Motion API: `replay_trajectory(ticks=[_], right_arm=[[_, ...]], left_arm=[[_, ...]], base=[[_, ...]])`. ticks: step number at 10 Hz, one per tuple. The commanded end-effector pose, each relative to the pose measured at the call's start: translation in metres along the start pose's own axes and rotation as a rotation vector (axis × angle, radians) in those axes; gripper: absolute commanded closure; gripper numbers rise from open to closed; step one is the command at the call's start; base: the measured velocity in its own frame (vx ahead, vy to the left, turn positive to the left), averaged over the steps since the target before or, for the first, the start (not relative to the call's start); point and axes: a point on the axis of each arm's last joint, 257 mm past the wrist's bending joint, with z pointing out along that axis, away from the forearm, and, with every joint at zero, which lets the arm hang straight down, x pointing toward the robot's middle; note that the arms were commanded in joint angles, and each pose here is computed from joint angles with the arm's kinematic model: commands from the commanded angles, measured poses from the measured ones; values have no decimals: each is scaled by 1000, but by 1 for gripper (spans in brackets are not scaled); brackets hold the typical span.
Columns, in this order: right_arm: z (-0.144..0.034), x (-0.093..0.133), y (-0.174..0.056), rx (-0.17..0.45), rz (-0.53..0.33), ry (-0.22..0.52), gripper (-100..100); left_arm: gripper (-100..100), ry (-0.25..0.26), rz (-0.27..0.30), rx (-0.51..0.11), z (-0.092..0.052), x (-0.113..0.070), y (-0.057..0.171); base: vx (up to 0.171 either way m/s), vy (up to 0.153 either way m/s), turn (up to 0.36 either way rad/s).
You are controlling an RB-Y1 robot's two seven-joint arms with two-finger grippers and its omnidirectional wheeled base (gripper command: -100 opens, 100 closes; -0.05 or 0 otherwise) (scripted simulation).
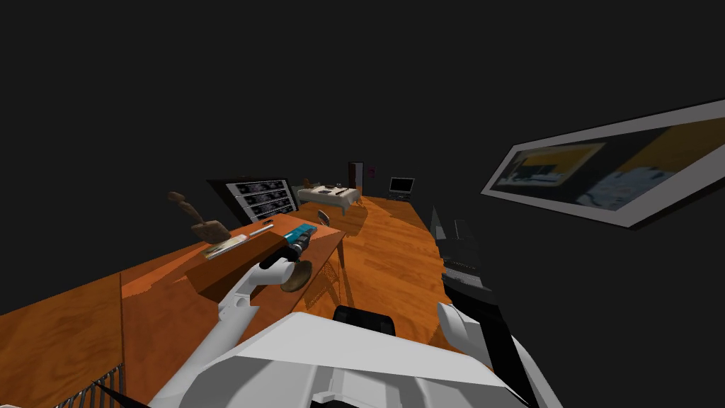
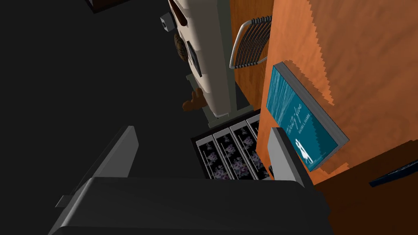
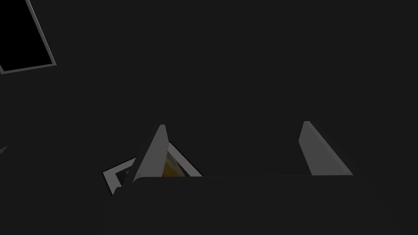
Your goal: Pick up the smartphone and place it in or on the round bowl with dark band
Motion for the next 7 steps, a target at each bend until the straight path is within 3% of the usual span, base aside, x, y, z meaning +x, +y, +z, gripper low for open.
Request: replay_trajectory(ticks=[1,2,5,7], right_arm=[[0,0,0,0,0,0,0],[0,0,0,0,0,0,0],[0,0,0,0,0,0,0],[0,0,0,0,0,0,0]], left_arm=[[-100,6,1,-55,3,0,15],[-100,8,1,-65,3,0,17],[-100,22,3,-181,12,-9,49],[-100,31,2,-229,9,-7,61]], base=[[29,-10,-1],[16,-1,0],[31,-1,-12],[25,-1,-3]])
